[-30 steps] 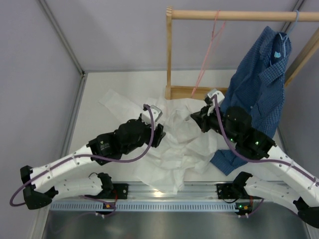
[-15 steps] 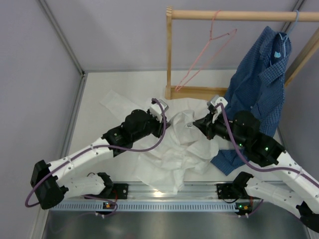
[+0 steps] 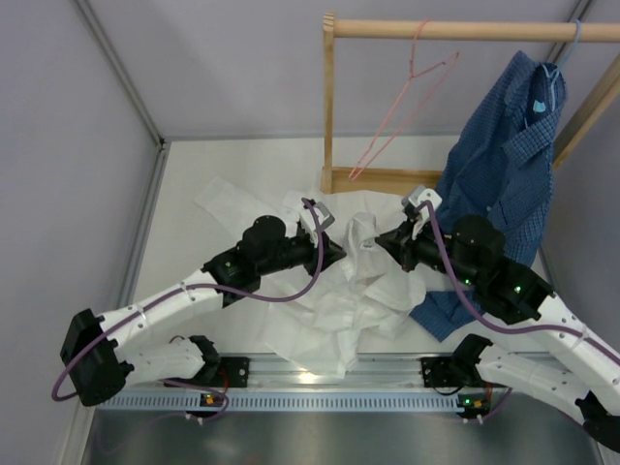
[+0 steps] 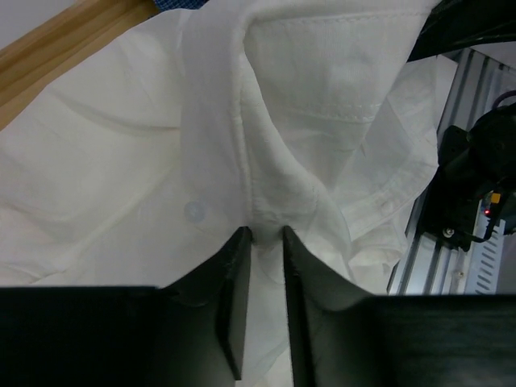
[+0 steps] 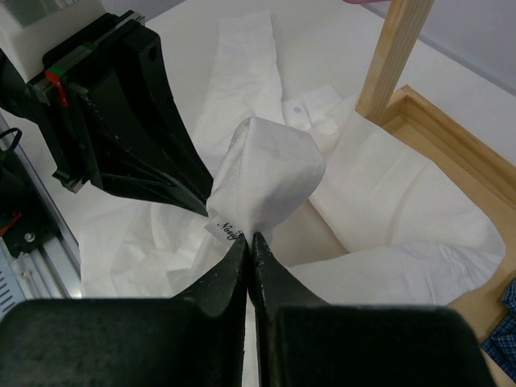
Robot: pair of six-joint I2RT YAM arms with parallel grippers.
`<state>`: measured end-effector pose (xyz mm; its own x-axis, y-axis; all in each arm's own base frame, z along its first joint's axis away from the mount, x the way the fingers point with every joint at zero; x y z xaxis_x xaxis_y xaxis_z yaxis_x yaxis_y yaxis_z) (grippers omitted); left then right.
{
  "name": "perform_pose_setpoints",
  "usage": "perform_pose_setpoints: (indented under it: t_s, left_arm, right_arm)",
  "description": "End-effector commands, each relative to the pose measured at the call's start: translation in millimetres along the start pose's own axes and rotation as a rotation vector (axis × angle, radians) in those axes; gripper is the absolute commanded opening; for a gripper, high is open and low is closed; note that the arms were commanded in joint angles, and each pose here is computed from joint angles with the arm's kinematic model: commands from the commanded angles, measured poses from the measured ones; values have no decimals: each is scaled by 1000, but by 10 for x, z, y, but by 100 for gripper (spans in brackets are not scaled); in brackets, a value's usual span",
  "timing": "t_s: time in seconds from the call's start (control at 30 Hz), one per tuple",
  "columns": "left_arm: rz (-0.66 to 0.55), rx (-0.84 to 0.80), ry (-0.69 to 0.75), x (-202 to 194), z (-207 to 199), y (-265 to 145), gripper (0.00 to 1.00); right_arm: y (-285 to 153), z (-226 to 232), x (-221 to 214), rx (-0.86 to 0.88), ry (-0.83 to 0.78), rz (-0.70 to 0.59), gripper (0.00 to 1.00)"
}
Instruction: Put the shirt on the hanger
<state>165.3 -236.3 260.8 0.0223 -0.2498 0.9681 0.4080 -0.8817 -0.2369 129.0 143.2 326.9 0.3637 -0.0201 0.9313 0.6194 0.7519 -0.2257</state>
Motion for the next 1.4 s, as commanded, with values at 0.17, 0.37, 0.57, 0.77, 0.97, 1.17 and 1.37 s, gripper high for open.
perform_pose_setpoints:
  t_s: [0.17,0.37,0.57,0.77,0.97,1.17,1.37]
  left_arm:
    - [-81,39,-11,104,43,55,0]
    - [-110,122,-39,175,77,-48,0]
    - [-135,195,-88,238,64,-261,0]
    - [-56,309,-159,153,83,-360,0]
    - [183,381,-201,142,50,-402,0]
    - [296,381,-267,209,-119,-529,0]
    - [422,413,-233,340,-421,-529,0]
  right_arm:
    - [-96,38,113,13,-15,-61,0]
    - [-75,-7,48,-27,-3,-52,0]
    - [6,-116,13,-166,26,-53,0]
    - [85,-264,29,-383,70,-84,0]
    - [249,-304,59,-434,47,-46,0]
    - [330,-355,43,-505,57,-53,0]
    - [423,-273,-15,-361,50,-12,0]
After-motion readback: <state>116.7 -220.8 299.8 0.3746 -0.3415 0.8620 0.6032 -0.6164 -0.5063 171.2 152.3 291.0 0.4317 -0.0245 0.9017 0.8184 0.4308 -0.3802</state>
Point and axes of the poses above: each gripper's point midway between its finger pads, its own y axis out along the fingers, its own z axis along the line the jaws close on, x = y × z, the point moved 10 cm from there along -y, back along the fingers, and after that the axes turned 15 degrees about y, right-handed, at the moved point
